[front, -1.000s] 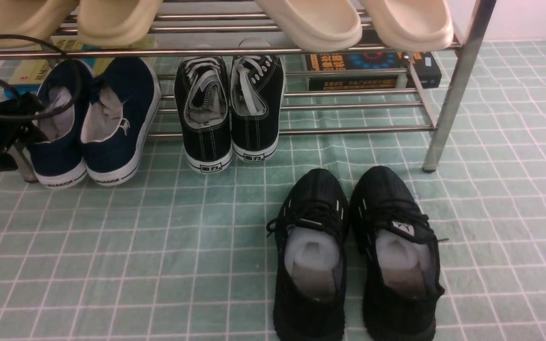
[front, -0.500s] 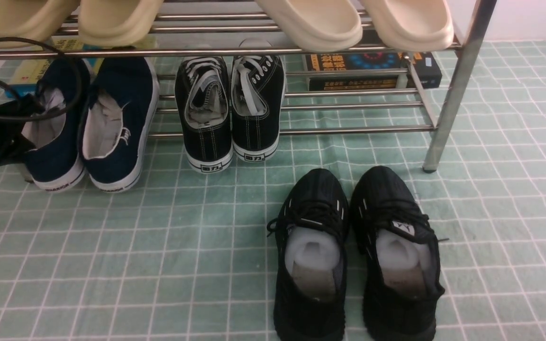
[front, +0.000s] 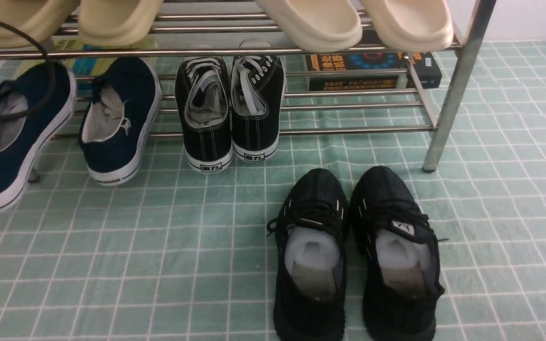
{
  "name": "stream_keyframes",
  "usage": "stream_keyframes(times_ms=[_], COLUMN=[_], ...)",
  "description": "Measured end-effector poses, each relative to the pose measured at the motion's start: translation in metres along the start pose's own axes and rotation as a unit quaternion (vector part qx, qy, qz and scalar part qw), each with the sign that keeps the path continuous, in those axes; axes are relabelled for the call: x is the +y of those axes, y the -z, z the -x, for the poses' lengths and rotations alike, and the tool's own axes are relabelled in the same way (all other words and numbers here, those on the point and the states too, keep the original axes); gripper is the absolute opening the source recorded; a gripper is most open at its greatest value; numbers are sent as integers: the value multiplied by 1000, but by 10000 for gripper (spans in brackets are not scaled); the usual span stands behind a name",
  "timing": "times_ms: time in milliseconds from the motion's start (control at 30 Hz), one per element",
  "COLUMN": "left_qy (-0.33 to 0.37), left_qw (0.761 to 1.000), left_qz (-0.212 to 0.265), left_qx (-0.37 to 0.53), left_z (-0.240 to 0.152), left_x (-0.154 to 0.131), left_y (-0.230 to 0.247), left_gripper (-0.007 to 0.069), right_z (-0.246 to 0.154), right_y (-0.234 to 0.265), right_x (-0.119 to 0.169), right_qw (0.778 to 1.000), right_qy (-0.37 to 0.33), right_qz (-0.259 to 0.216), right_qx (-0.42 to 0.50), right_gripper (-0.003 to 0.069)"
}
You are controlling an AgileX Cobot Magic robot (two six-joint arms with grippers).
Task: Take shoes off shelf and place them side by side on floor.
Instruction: 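Set the held shoe down on the floor in front of the rack with the left gripper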
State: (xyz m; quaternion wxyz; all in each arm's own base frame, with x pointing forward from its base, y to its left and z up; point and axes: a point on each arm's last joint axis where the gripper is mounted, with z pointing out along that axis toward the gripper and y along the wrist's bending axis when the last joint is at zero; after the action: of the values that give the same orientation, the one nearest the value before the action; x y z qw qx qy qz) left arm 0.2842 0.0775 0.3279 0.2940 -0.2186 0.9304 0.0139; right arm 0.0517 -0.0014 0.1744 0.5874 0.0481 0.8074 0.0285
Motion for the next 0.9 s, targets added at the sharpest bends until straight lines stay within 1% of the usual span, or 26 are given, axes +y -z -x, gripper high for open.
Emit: stream_keyframes(times_ms=[33,133,200,300,400,500,600,633,667,900], left_qy=[-5,-12,-6,10,18,22,32,32,36,47], left_qw=[1000,998,998,997,997,997,996,996,996,998], left_qz=[18,50,66,75,74,72,64,63,54,25], left_qx=[11,22,22,20,21,33,55,57,63,39], left_z=[-4,-11,-16,-26,-41,-60,-83,-86,-95,-117], left_x=[4,11,15,18,21,24,26,26,26,26], left_y=[6,24,38,58,66,63,48,46,36,5], left_gripper=[41,41,41,41,41,41,41,41,41,41], right_z=[0,0,0,0,0,0,0,0,0,0], right_y=[0,0,0,0,0,0,0,0,0,0], right_x=[0,0,0,0,0,0,0,0,0,0], right_qw=[1000,1000,1000,1000,1000,1000,1000,1000,1000,1000], right_qy=[0,0,0,0,0,0,0,0,0,0], right_qz=[0,0,0,0,0,0,0,0,0,0], right_qx=[0,0,0,0,0,0,0,0,0,0], right_gripper=[239,239,239,239,239,239,239,239,239,239])
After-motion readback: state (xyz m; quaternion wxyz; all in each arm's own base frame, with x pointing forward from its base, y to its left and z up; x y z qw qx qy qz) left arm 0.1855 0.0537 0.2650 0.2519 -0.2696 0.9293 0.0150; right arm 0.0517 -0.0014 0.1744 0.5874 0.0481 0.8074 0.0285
